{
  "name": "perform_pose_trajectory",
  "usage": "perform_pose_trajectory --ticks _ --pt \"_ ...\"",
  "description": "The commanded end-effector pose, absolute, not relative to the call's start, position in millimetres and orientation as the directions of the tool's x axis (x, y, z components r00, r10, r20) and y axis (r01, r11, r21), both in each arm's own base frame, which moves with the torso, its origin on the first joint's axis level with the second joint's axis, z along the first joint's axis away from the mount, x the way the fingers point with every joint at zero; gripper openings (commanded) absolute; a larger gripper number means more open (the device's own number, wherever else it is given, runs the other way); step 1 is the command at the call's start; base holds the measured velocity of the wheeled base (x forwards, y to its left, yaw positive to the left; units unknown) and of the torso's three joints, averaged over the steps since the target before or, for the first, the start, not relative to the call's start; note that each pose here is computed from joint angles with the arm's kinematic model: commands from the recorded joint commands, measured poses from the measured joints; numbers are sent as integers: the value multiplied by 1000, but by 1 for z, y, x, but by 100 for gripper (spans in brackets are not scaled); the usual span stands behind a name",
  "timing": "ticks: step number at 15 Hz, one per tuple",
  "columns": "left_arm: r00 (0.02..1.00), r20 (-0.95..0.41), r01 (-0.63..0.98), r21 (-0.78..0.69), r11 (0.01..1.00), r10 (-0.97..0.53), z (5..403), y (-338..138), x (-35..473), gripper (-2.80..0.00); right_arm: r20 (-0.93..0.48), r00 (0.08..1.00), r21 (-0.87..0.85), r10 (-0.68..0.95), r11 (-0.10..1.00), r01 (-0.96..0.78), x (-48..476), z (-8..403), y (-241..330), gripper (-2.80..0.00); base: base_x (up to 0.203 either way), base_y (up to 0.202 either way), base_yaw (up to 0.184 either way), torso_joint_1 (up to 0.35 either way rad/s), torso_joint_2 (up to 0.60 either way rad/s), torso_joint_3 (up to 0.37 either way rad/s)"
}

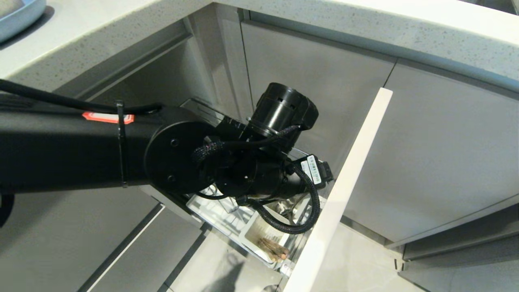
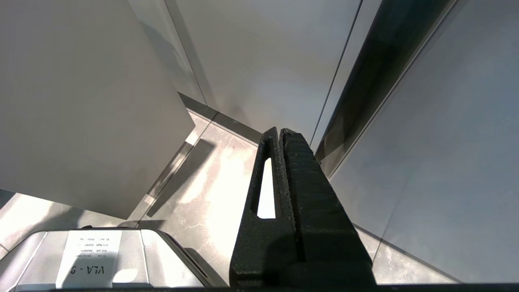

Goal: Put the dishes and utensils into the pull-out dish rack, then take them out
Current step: Take the fork out of the cupboard

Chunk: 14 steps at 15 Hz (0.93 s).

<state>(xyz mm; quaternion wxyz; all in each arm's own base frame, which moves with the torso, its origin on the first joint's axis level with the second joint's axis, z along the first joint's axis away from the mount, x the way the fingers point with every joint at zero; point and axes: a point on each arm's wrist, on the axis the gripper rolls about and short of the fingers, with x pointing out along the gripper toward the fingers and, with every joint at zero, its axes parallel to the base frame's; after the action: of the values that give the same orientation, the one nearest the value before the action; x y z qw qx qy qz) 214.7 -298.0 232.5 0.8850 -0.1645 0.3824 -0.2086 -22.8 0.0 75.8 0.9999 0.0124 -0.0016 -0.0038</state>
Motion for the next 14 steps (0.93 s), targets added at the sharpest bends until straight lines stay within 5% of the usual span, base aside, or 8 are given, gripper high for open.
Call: perform_pose_trajectory --ticks 1,7,8,14 --pt "620 -613 235 -450 862 -489 229 -300 216 0 6 1000 26 -8 1000 8 -23 75 0 -280 0 0 0 0 0 0" --pt "626 -608 227 -458 860 -489 230 -300 217 0 6 1000 25 -8 1000 8 -23 75 0 -280 0 0 0 0 0 0" --pt "625 -609 227 -457 860 -488 229 -300 216 -280 6 1000 25 -8 1000 8 -23 75 0 -280 0 0 0 0 0 0" --pt "627 -606 229 -458 859 -490 231 -299 216 -280 6 1000 25 -8 1000 8 -23 75 0 -280 0 0 0 0 0 0"
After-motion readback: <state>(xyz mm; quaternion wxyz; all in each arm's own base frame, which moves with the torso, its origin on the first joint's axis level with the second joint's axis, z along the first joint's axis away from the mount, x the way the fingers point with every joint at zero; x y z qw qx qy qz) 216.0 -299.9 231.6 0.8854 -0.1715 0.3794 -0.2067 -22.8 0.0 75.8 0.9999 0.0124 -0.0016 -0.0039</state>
